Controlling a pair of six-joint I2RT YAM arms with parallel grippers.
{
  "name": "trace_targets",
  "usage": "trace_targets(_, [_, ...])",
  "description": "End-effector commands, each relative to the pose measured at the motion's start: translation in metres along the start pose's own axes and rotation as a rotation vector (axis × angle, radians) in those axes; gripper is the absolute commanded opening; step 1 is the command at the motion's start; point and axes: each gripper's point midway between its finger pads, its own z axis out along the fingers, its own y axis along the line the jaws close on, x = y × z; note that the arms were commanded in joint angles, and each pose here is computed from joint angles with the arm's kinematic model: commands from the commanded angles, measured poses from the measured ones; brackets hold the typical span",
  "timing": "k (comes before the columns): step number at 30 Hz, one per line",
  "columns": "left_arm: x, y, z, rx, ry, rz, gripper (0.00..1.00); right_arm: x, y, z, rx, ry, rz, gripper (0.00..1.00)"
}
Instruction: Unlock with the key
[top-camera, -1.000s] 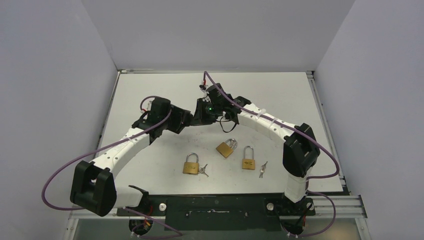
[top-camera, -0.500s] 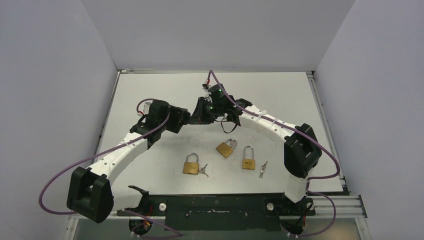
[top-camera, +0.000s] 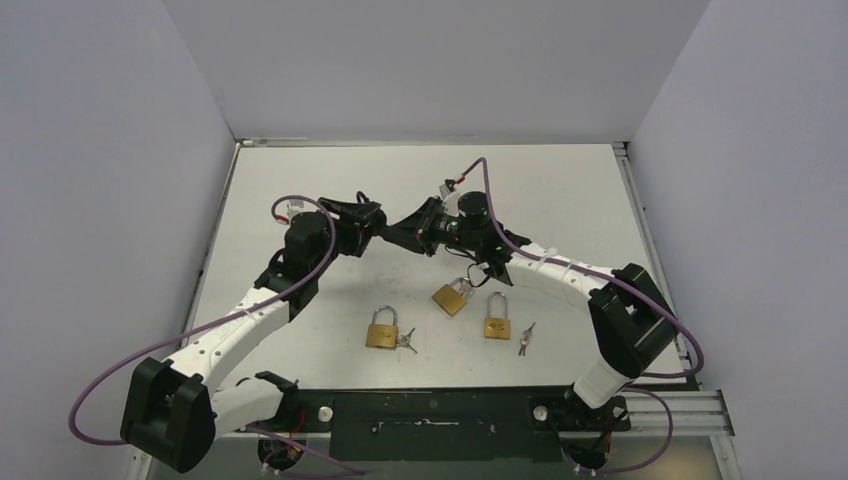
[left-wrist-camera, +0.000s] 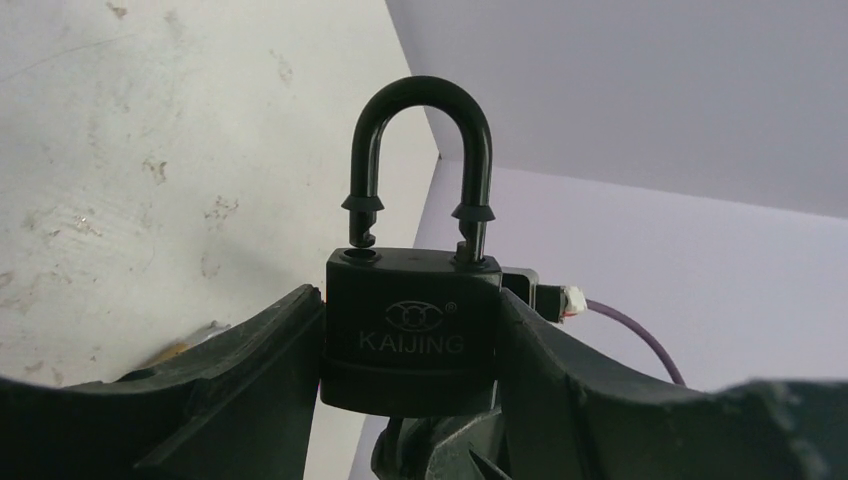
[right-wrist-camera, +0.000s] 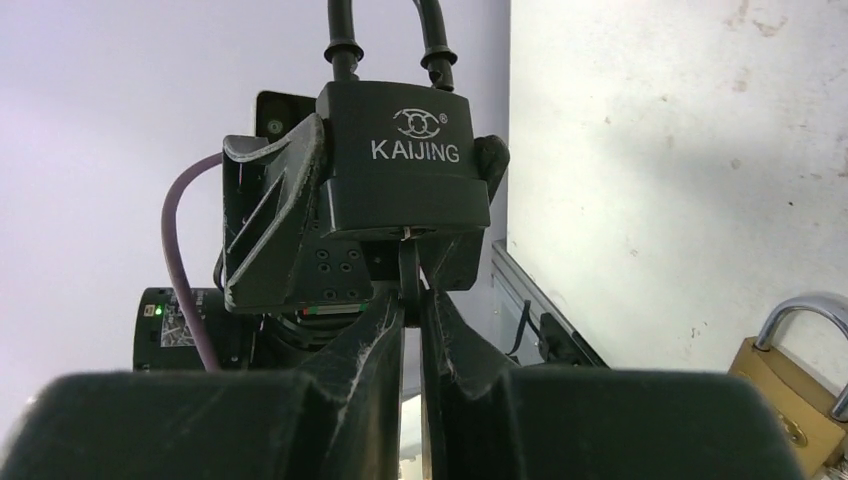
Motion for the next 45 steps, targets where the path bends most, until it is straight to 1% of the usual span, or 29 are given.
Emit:
trace_targets(1, [0.020, -0.077, -0.030, 0.291, 0.074, 0.141, 0.00, -0.018, 0.084, -0.025, -0.191, -0.096, -0.211, 0.18])
trace_targets(2, [0.013, -0.081, -0.031, 0.303, 0.036, 0.191, 0.00, -0.022, 0.079, -0.030, -0.137, -0.119, -0.292, 0.31])
trace_targets(3, [0.008, -0.084, -0.032, 0.316, 0.016, 0.250, 0.00, -0.028, 0.072, -0.036, -0.076, -0.148, -0.380, 0.48])
trace_targets(4, [0.003, -0.087, -0.033, 0.328, -0.001, 0.315, 0.00, -0.033, 0.068, -0.046, -0.030, -0.180, -0.459, 0.60])
trace_targets(5, [-0.003, -0.090, -0.033, 0.335, -0.025, 0.377, 0.00, -0.036, 0.064, -0.056, 0.003, -0.202, -0.526, 0.67])
trace_targets(7, [0.003, -0.098, -0.040, 0.396, -0.002, 0.537, 0.00, -0.040, 0.065, -0.077, 0.013, -0.235, -0.640, 0.77])
trace_targets(10, [0.023, -0.110, -0.057, 0.553, 0.065, 0.805, 0.00, -0.043, 0.085, -0.104, -0.021, -0.277, -0.760, 0.86])
trace_targets(11, [0.033, -0.112, -0.063, 0.615, 0.098, 0.910, 0.00, -0.043, 0.093, -0.110, -0.030, -0.282, -0.788, 0.87])
trace_targets(12, [0.041, -0.112, -0.069, 0.664, 0.133, 0.984, 0.00, -0.044, 0.098, -0.111, -0.031, -0.278, -0.809, 0.88])
trace_targets(14, [0.055, -0.111, -0.080, 0.750, 0.197, 1.087, 0.00, -0.048, 0.104, -0.108, 0.005, -0.256, -0.823, 0.89])
trace_targets(17, [0.062, -0.112, -0.090, 0.821, 0.219, 1.169, 0.00, -0.053, 0.107, -0.096, 0.052, -0.206, -0.814, 0.89])
trace_targets(20, [0.063, -0.116, -0.097, 0.864, 0.205, 1.192, 0.00, -0.055, 0.101, -0.082, 0.098, -0.153, -0.798, 0.87])
trace_targets(23, [0.065, -0.116, -0.095, 0.869, 0.211, 1.184, 0.00, -0.052, 0.101, -0.072, 0.105, -0.103, -0.791, 0.83])
trace_targets(27, [0.065, -0.115, -0.091, 0.863, 0.219, 1.172, 0.00, -0.040, 0.100, -0.063, 0.066, -0.019, -0.763, 0.75])
trace_targets(29, [0.064, -0.114, -0.089, 0.857, 0.215, 1.165, 0.00, -0.035, 0.100, -0.061, 0.039, 0.015, -0.750, 0.68])
trace_targets(31, [0.064, -0.112, -0.087, 0.848, 0.216, 1.160, 0.00, -0.029, 0.102, -0.060, 0.000, 0.051, -0.737, 0.59])
trace_targets(33, [0.064, -0.111, -0.085, 0.845, 0.219, 1.158, 0.00, -0.026, 0.101, -0.059, -0.024, 0.078, -0.727, 0.46])
trace_targets(36, [0.064, -0.109, -0.083, 0.839, 0.224, 1.159, 0.00, -0.021, 0.097, -0.060, -0.046, 0.122, -0.717, 0.31])
trace_targets(39, [0.069, -0.105, -0.082, 0.840, 0.262, 1.152, 0.00, -0.015, 0.097, -0.061, -0.086, 0.154, -0.749, 0.18])
trace_targets(42, [0.075, -0.101, -0.081, 0.836, 0.329, 1.113, 0.00, -0.009, 0.108, -0.068, -0.192, 0.168, -0.813, 0.02])
trace_targets(43, [0.077, -0.099, -0.080, 0.821, 0.349, 1.092, 0.17, -0.008, 0.115, -0.070, -0.243, 0.159, -0.842, 0.00])
trace_targets(45, [0.075, -0.092, -0.073, 0.767, 0.361, 1.059, 0.58, -0.007, 0.129, -0.077, -0.335, 0.144, -0.889, 0.00])
